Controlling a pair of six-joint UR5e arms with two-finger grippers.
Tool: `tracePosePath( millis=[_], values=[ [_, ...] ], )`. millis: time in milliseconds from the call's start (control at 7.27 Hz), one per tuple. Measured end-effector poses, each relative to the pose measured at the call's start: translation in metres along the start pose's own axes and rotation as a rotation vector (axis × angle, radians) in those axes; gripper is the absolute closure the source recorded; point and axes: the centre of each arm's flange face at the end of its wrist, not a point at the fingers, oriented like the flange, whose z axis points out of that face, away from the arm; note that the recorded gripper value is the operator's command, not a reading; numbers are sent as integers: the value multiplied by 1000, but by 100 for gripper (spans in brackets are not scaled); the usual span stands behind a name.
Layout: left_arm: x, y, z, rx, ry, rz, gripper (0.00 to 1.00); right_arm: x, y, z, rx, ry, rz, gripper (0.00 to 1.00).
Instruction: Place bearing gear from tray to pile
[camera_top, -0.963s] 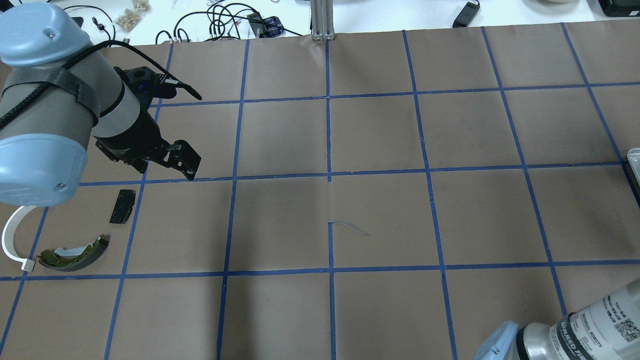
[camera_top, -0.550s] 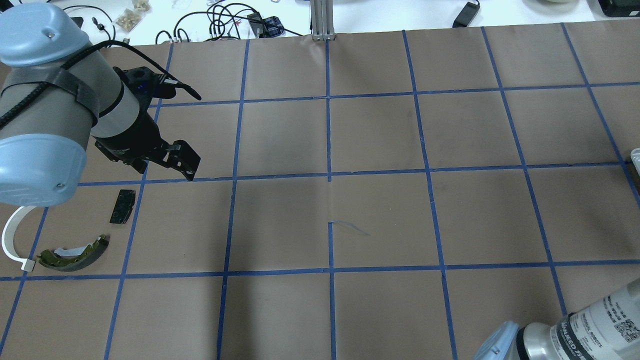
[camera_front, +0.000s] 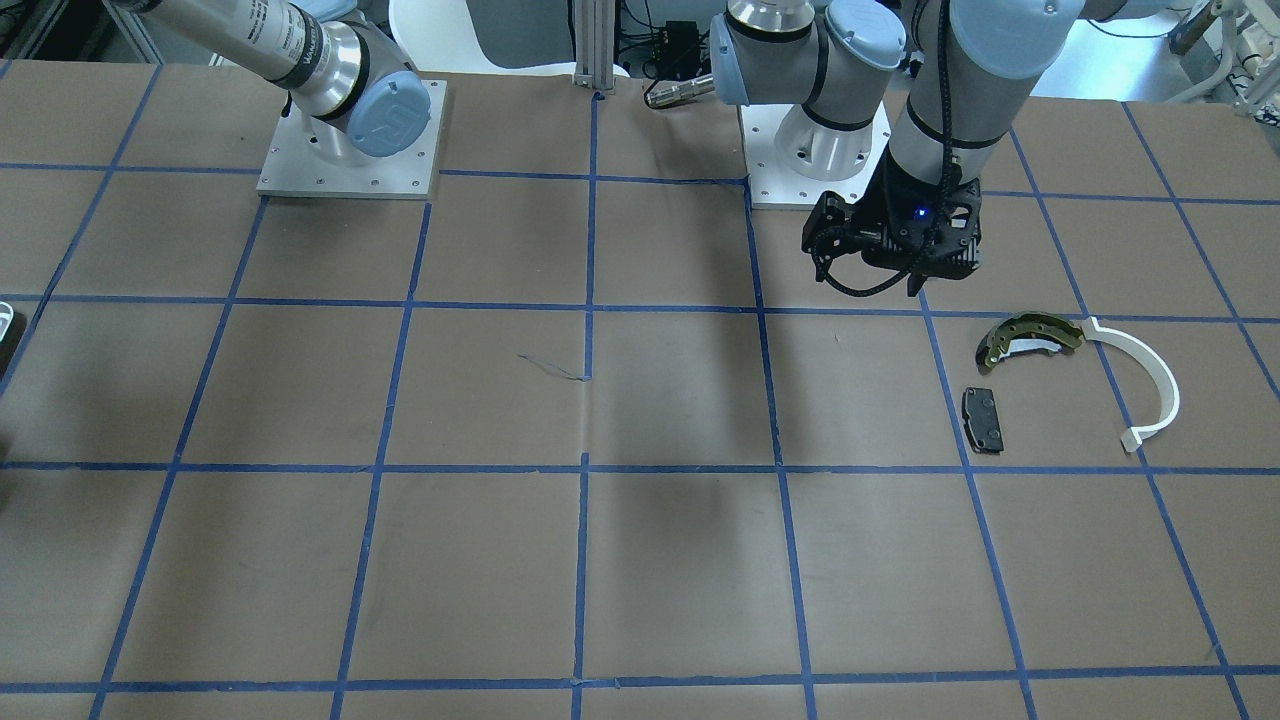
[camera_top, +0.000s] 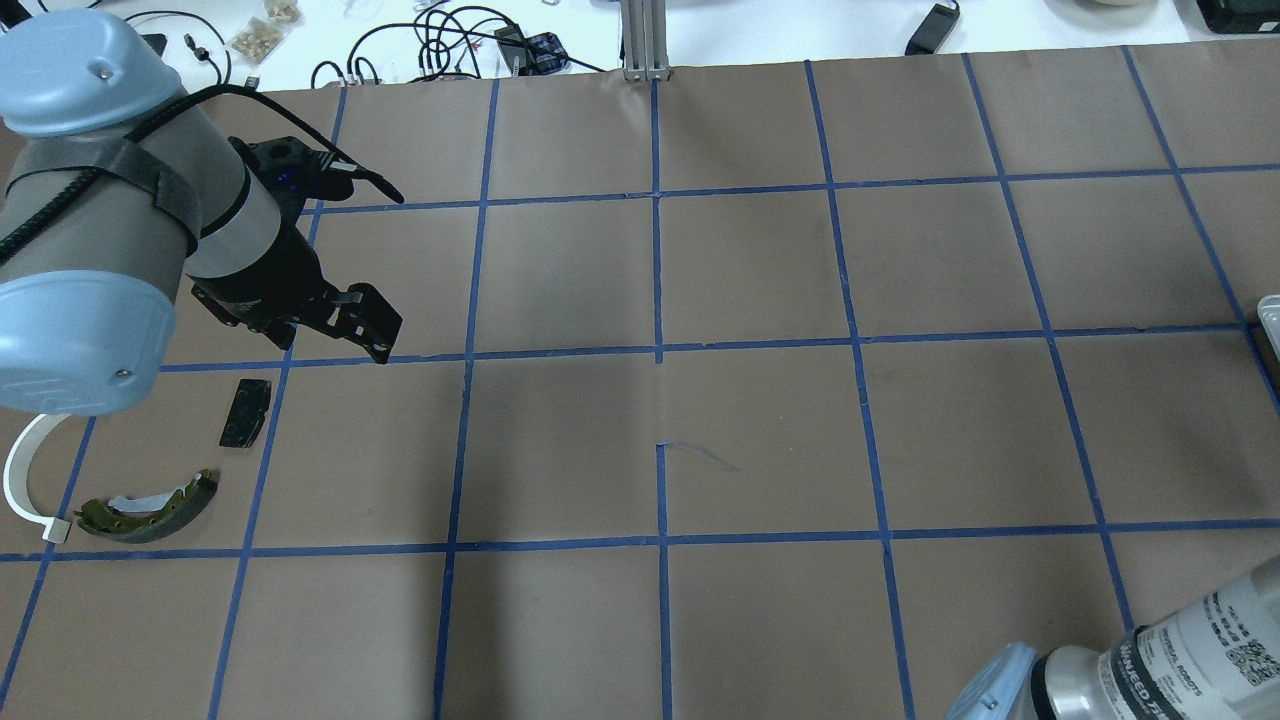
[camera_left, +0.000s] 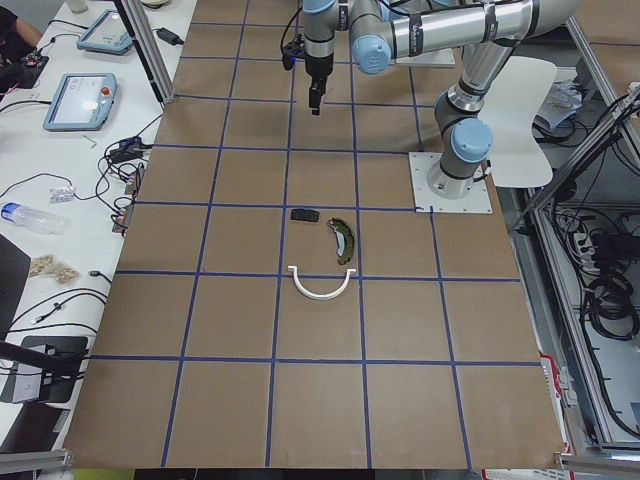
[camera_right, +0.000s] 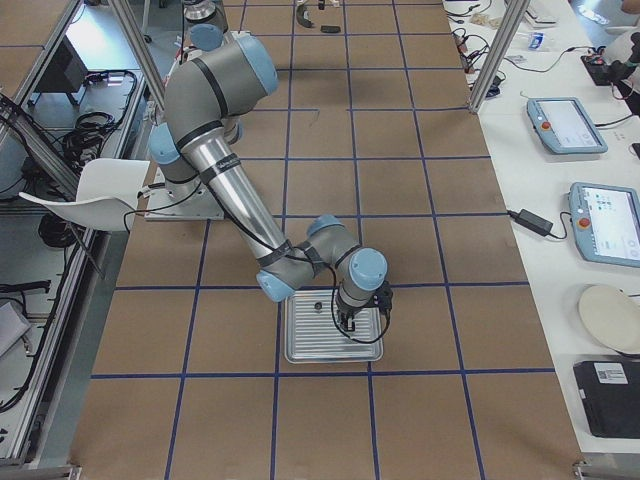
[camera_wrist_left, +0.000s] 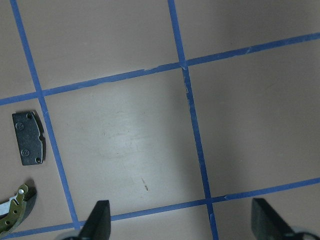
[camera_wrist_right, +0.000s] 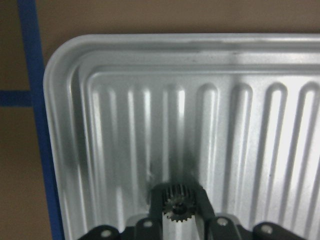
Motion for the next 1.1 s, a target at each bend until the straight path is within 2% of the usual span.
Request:
tracePosePath(
  millis=[275, 550, 825, 1101],
  values=[
    [-2, 1, 0, -7, -25, 28, 0, -12, -4, -20, 8, 16, 10, 100],
    [-3, 1, 0, -11, -35, 41, 0, -42, -10, -50, -8, 7, 36, 100],
    [-3, 1, 0, -11, -35, 43, 0, -141, -43, -90, -35, 36, 32, 100],
    [-3, 1, 0, -10, -36, 44, 0, -281, -66, -120, -20, 56, 59, 100]
  ],
)
